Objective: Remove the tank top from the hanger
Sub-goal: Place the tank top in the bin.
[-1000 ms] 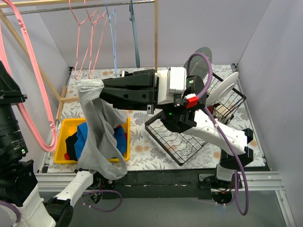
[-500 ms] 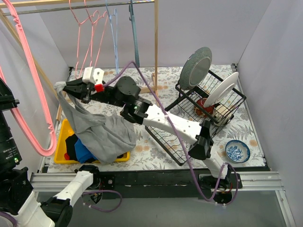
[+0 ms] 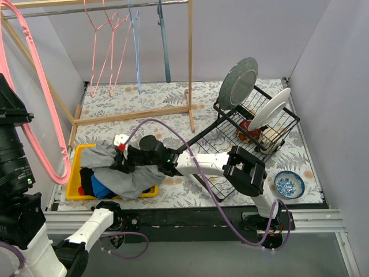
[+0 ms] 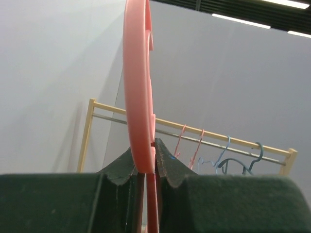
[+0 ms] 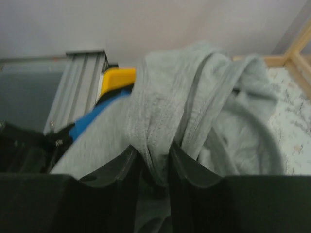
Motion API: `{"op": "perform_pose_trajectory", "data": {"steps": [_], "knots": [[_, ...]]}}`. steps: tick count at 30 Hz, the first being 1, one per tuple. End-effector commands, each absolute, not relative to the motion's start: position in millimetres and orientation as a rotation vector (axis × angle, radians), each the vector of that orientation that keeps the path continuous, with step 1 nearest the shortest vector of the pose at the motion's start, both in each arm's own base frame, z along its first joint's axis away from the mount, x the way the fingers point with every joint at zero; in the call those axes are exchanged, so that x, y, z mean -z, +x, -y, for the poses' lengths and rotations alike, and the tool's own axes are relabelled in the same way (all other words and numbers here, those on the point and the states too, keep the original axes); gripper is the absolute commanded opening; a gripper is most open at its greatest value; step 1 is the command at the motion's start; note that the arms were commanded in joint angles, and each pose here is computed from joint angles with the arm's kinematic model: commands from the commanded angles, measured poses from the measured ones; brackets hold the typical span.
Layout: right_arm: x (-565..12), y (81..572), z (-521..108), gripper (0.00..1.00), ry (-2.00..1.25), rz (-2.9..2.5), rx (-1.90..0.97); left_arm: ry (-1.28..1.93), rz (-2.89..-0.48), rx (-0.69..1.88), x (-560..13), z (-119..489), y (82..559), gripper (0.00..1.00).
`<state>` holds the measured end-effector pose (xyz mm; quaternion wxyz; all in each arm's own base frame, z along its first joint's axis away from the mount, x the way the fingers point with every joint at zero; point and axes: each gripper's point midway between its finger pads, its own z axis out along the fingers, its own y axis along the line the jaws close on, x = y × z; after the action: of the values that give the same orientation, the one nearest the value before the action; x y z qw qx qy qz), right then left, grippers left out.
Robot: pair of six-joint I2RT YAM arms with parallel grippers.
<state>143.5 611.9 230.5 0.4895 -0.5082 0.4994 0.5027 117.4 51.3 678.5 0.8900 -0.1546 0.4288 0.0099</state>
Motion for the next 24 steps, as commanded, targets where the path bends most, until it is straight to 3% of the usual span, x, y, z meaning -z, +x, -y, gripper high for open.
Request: {"op": "perform_pose_trajectory", "data": {"steps": [1,4,7,14,24], "knots": [[-279,131,-586,0.49,-1.237,-1.131,-1.201,-0.325,-0.926,-0.072,-670,-54,141,0.0],[-279,141,-563,0.73,-1.216,-1.226,-1.108,-0.322,-0.942,-0.074,-664,-52,148,0.0],[-269,151,-540,0.85,-1.196,-1.332,-1.003,-0.318,-0.953,-0.081,-661,-52,152,0.0],[-220,197,-502,0.89,-1.088,-1.586,-0.789,-0.316,-0.965,-0.077,-659,-50,156,0.0],[-167,262,-476,0.87,-0.815,-1.814,-0.573,-0.325,-0.94,-0.086,-668,-54,144,0.0]]}}
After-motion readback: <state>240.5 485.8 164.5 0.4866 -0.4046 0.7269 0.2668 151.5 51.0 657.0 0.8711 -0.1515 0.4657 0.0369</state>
